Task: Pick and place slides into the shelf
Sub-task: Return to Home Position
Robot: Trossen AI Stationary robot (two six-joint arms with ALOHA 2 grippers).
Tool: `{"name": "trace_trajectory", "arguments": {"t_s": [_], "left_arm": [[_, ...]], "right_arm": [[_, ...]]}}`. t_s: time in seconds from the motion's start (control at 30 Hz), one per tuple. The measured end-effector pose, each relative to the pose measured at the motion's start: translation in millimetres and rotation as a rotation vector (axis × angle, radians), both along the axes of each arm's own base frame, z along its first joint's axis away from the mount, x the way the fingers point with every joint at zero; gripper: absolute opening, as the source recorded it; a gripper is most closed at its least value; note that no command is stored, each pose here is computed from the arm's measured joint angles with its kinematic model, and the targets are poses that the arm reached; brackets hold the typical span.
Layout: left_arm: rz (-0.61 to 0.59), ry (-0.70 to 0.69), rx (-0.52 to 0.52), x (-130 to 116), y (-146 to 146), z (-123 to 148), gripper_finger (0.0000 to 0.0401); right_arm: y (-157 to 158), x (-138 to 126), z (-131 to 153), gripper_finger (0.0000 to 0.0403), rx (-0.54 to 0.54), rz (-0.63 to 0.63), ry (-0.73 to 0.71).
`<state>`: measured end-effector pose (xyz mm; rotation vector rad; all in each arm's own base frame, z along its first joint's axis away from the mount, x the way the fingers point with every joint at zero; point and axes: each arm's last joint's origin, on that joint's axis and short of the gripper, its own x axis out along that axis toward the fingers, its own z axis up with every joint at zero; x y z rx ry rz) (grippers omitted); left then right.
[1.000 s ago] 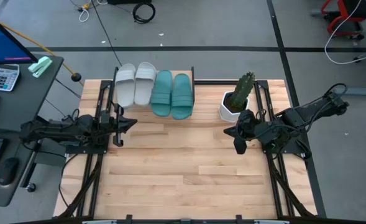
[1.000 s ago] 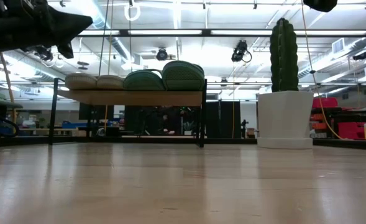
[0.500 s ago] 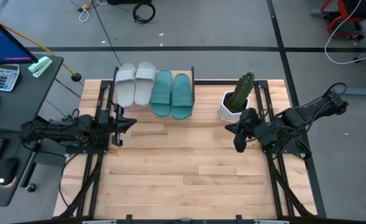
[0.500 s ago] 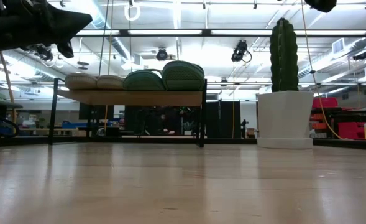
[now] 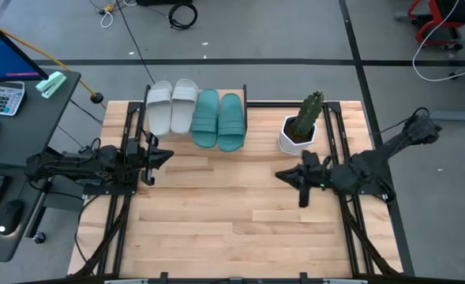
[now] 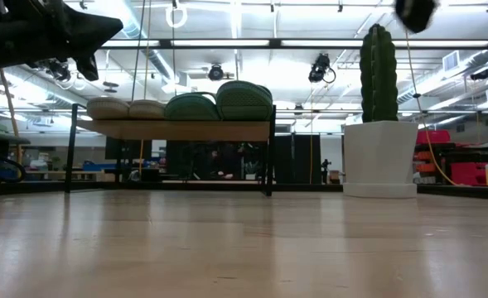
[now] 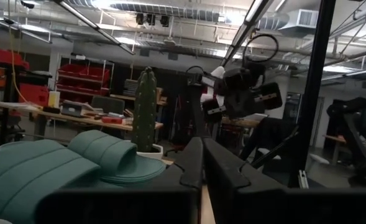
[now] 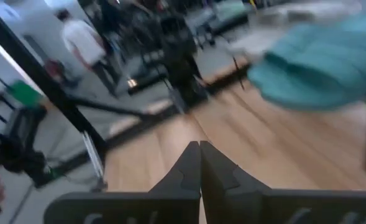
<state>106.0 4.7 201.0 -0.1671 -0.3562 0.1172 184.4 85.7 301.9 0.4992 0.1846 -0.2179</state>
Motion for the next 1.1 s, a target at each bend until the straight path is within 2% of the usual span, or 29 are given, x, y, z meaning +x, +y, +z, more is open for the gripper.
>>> {"name": "trace_trajectory", "arguments": {"t_s": [0.1, 0.27, 0.4, 0.7, 0.8, 0.93, 1.1], "left_arm": [[0.000, 0.001, 0.000, 0, 0, 0, 0.0013], [0.000, 0.002, 0.000, 0, 0, 0, 0.0009], [0.000, 0.002, 0.000, 0, 0, 0, 0.0016], [0.000, 0.002, 0.001, 0, 0, 0, 0.0018], [0.001, 0.002, 0.001, 0, 0, 0, 0.0010], [0.001, 0.002, 0.001, 0, 0, 0, 0.0007], [0.001, 0.003, 0.001, 0, 0, 0, 0.0024]], "right_arm": [[-15, 18, -10, 0.0000, -0.027, 0.019, -0.089], [-55, 30, -16, 0.0000, -0.064, 0.051, -0.082], [-75, 12, 3, 0.0000, -0.121, 0.028, -0.167], [-92, -43, 19, 0.0000, -0.186, -0.058, -0.184], [-93, -52, 10, 0.0000, -0.188, -0.074, -0.231], [-93, -55, -18, 0.0000, -0.152, -0.083, -0.301], [-92, -55, -42, 0.0000, -0.121, -0.069, -0.391]]}}
